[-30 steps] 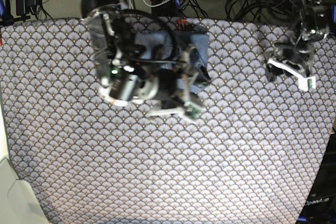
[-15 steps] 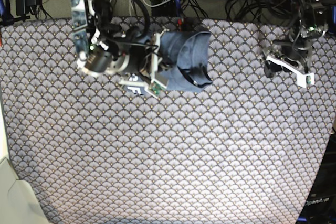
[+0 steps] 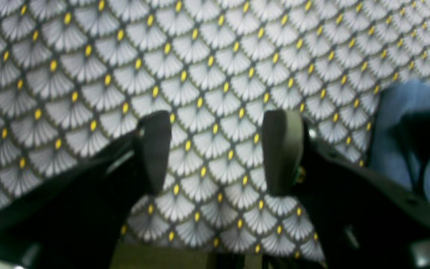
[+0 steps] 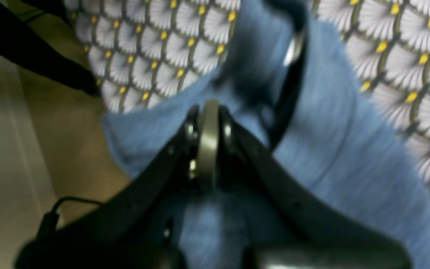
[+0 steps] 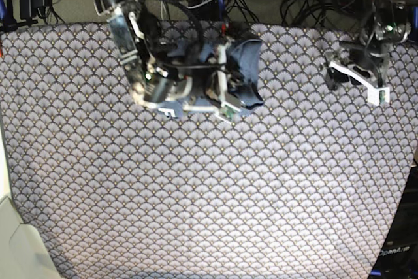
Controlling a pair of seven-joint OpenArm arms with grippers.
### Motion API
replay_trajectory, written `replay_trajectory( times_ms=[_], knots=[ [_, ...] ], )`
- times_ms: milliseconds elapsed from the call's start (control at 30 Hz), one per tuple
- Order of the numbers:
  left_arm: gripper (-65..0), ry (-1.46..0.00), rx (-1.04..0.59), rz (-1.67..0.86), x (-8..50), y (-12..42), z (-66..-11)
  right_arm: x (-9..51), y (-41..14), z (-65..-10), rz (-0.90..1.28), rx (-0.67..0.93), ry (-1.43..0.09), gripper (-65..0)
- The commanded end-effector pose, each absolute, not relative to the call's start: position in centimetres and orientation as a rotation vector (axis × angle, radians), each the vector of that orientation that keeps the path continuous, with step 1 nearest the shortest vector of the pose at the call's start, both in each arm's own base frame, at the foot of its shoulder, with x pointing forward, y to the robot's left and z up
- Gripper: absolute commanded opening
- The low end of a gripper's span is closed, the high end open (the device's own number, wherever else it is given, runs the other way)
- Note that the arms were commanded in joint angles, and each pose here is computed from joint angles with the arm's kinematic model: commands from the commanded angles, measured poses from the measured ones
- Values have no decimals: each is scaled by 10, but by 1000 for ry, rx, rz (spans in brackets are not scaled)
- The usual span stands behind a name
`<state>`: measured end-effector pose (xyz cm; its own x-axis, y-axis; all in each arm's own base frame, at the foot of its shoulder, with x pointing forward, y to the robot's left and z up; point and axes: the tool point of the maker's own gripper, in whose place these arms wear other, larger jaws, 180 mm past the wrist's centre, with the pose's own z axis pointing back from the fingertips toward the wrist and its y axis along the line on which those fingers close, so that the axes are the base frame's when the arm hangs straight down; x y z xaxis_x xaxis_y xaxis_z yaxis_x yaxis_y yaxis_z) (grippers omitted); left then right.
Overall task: Fold the T-shirt properly
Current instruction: 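Press and flatten the folded bundle with the right gripper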
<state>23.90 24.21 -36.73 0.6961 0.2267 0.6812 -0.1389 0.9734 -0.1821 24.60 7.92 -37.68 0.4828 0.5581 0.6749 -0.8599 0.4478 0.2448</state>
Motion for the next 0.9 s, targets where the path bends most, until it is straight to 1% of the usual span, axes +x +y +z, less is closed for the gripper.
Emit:
replay_trajectory(
  times_ms=[0,133,267,500,733,867],
  knots=[
    [-276,-821,-117,187,247,244,-355,259,84,-365,938,637,-601,-650],
    [-276,-801,-111,190,237,245,-360,276,83,-369,937,623,-589,-650],
    [-276,-790,-108,189,234,245,-363,290,87,-368,916,646,-617,-650],
    [-276,-789,-114,189,233,243,-362,306,100,-379,875,690,-590,-650],
    [-276,-785,-125,185,233,239,-363,319,101,-369,878,685,-616,-650],
    [-276,-782,-146,205,232,232,-367,321,102,-344,919,667,-697,-650]
  ],
)
